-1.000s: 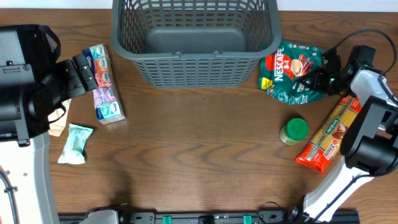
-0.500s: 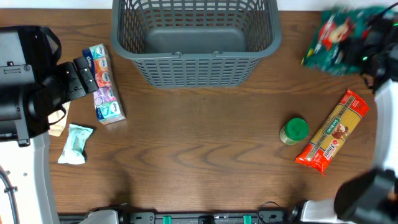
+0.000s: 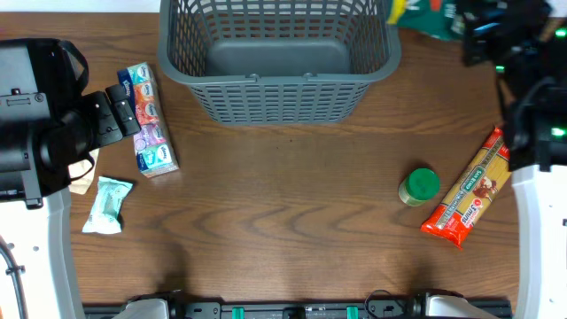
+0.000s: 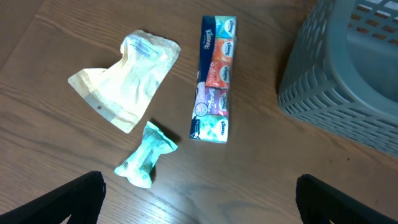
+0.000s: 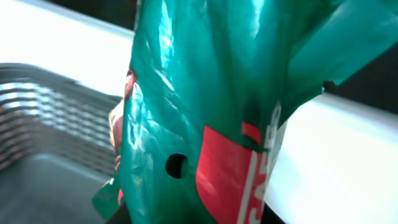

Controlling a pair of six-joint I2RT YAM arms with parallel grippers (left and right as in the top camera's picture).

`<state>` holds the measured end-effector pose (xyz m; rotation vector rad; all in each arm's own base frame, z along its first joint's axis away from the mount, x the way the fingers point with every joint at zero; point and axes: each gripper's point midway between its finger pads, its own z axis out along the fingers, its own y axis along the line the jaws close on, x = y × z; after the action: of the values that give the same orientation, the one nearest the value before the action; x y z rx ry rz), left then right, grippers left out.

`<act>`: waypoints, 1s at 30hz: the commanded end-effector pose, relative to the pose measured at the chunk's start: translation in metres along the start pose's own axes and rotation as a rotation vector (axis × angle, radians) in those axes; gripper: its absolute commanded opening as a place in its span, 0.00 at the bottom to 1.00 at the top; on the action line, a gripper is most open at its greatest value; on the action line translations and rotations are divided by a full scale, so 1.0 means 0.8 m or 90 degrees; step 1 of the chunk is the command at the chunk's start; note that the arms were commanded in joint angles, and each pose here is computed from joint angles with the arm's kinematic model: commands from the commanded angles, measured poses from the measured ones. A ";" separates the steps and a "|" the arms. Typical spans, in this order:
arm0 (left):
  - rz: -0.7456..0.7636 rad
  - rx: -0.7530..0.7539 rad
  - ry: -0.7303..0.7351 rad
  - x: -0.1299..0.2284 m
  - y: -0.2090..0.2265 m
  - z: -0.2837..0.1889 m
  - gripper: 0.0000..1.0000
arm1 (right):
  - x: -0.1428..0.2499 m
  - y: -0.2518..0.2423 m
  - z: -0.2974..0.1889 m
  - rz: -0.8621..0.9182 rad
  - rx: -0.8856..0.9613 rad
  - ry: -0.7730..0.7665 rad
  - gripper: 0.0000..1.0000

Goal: Pack container
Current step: 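Lift the Nescafé bag and drop it into the basket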

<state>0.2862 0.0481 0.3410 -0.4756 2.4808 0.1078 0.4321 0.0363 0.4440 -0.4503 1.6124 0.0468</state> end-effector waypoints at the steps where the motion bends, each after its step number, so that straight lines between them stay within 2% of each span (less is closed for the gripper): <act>1: -0.008 -0.004 0.005 0.002 0.003 0.001 0.98 | -0.064 0.052 -0.007 -0.153 -0.061 -0.101 0.01; 6: -0.008 -0.004 0.006 0.002 0.003 0.002 0.99 | -0.059 0.111 0.039 -0.210 -0.127 -0.126 0.01; 15: -0.008 -0.004 0.008 0.003 0.003 0.001 0.99 | 0.054 0.156 0.140 -0.237 -0.204 -0.027 0.01; 23: -0.007 -0.005 0.009 0.004 0.003 0.002 0.99 | 0.119 0.170 0.174 -0.205 -0.234 0.039 0.01; 29: -0.007 -0.005 0.010 0.004 0.003 0.002 0.99 | 0.124 0.173 0.177 -0.197 -0.239 0.044 0.01; 30: -0.007 -0.005 0.010 0.005 0.003 0.002 0.99 | 0.124 0.174 0.177 -0.194 -0.240 0.045 0.14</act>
<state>0.2849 0.0479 0.3400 -0.4763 2.4876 0.1088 0.5225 0.1732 0.2610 -1.0166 1.6851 0.0845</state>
